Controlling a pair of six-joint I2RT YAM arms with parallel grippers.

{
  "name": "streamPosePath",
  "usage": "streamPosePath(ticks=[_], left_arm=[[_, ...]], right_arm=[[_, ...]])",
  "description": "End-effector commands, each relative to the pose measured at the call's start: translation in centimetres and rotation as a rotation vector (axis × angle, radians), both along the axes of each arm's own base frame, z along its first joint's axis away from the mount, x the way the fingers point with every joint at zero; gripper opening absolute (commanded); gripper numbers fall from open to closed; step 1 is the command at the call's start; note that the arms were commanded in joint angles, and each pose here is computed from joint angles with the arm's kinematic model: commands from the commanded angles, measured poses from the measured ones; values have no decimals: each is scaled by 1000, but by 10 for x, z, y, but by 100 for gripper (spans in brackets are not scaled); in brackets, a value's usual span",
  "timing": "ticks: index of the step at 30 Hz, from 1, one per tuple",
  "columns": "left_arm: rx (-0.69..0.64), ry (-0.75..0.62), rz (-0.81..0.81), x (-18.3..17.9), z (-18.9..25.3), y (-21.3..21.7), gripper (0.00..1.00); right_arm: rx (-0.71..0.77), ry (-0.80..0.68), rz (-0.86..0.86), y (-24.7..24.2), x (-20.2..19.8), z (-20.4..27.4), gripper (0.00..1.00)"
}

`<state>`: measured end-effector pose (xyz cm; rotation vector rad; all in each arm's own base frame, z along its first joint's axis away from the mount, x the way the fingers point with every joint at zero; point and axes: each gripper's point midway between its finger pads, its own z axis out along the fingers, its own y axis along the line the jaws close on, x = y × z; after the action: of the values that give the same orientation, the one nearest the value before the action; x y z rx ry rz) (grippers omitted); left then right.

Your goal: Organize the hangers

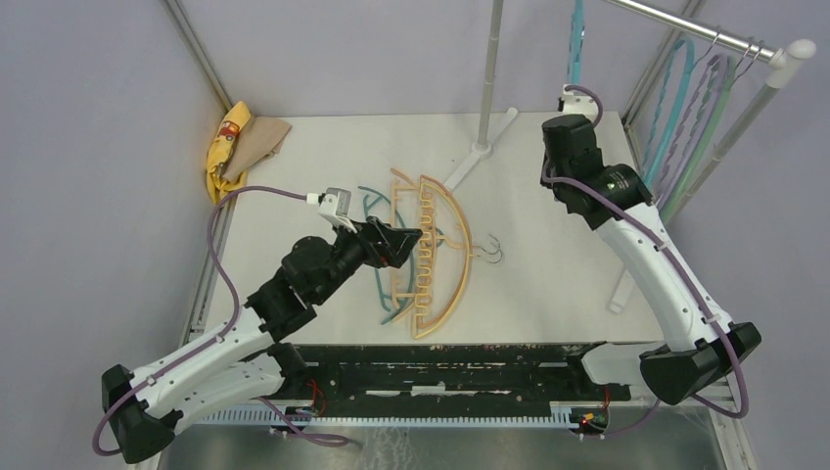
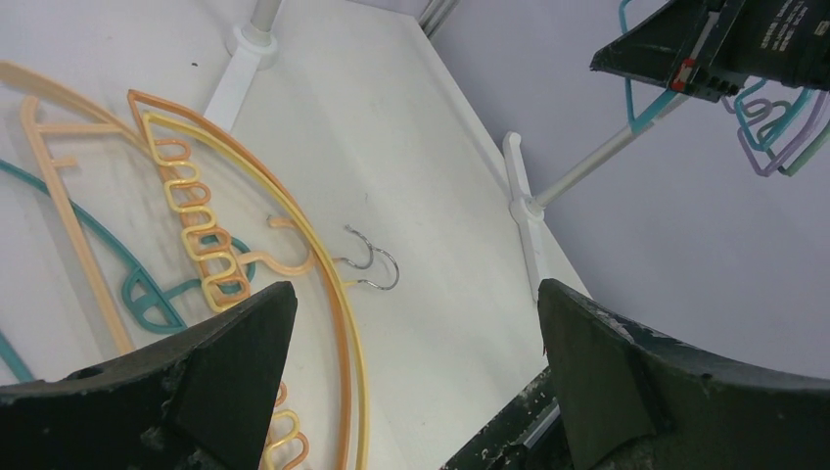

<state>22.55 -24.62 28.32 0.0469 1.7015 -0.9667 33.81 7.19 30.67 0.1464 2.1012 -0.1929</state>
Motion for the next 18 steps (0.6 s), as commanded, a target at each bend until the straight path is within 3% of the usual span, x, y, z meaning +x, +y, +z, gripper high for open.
streamPosePath(ticks=[1, 18], left_arm=[[51, -21, 21, 0, -8, 8, 99], [93, 19, 43, -2, -35, 18, 99]], right_arm=[[78, -121, -47, -15, 17, 44, 2], [209, -172, -139, -60, 49, 46, 3]])
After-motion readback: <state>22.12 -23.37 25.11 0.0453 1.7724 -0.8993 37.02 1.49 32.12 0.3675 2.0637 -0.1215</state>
